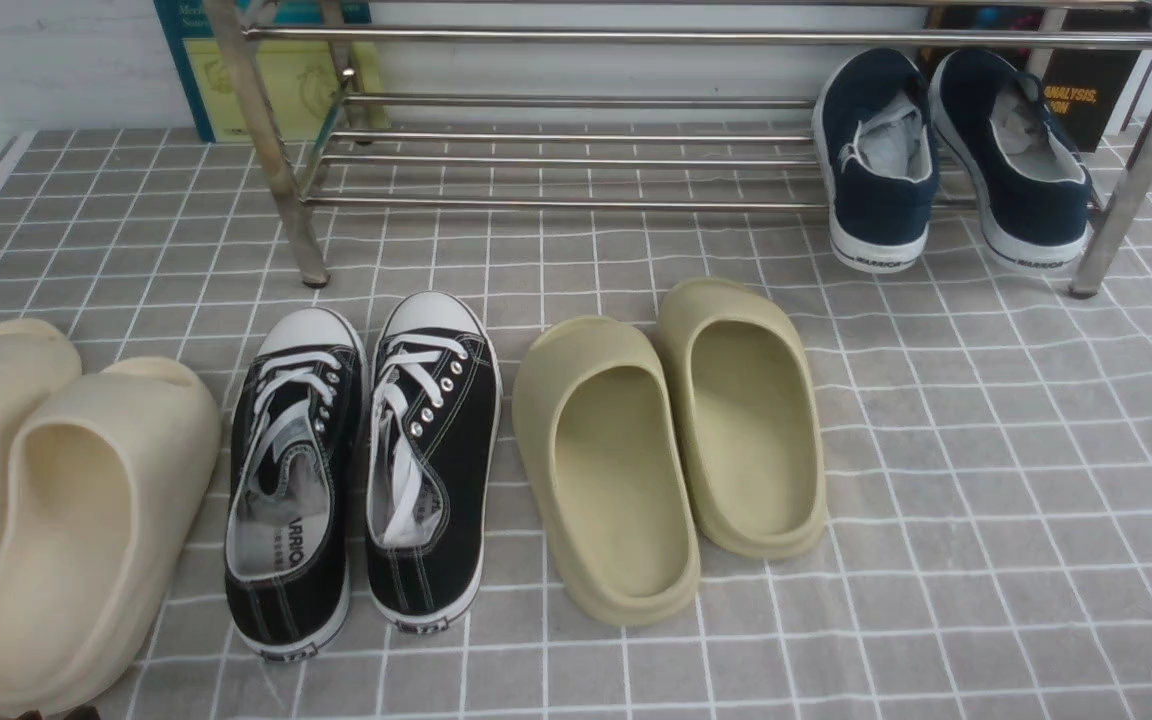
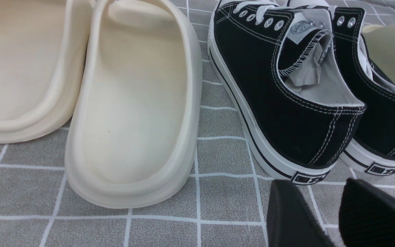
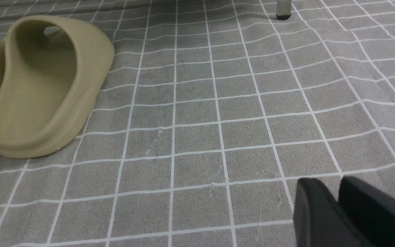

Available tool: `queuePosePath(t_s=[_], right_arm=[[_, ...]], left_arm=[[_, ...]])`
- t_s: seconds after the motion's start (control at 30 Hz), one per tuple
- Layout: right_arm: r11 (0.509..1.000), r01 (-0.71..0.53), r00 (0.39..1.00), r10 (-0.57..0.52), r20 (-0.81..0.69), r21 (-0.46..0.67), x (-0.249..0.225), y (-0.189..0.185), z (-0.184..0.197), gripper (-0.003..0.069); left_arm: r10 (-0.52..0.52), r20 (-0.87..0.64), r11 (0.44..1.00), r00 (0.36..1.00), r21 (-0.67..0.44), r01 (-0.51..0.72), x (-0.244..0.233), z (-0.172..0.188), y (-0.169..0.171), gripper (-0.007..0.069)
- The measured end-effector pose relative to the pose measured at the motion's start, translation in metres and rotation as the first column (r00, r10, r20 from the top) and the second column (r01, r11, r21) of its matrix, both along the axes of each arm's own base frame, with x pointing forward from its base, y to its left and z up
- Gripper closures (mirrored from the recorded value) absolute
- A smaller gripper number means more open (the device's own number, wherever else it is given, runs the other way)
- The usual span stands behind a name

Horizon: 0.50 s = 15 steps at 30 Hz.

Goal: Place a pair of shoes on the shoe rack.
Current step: Use the left arm to grab the shoe closest to it

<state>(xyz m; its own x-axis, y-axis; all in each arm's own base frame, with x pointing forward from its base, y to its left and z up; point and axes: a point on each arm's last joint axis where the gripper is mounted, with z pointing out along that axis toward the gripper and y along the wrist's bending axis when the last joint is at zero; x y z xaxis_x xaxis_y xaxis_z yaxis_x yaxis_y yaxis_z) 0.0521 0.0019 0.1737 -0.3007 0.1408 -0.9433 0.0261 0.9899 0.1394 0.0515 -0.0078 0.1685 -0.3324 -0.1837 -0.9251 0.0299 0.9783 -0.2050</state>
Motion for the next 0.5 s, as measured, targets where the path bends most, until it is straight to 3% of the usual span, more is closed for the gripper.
queuePosePath(t_s=[0.5], right_arm=[[1.0,0.0,1.0,0.0,0.0,0.0,0.0,0.0,0.0,0.0496]], left_arm=[[0.0,0.0,1.0,1.0,0.0,0.0,0.0,0.0,0.0,0.0386]])
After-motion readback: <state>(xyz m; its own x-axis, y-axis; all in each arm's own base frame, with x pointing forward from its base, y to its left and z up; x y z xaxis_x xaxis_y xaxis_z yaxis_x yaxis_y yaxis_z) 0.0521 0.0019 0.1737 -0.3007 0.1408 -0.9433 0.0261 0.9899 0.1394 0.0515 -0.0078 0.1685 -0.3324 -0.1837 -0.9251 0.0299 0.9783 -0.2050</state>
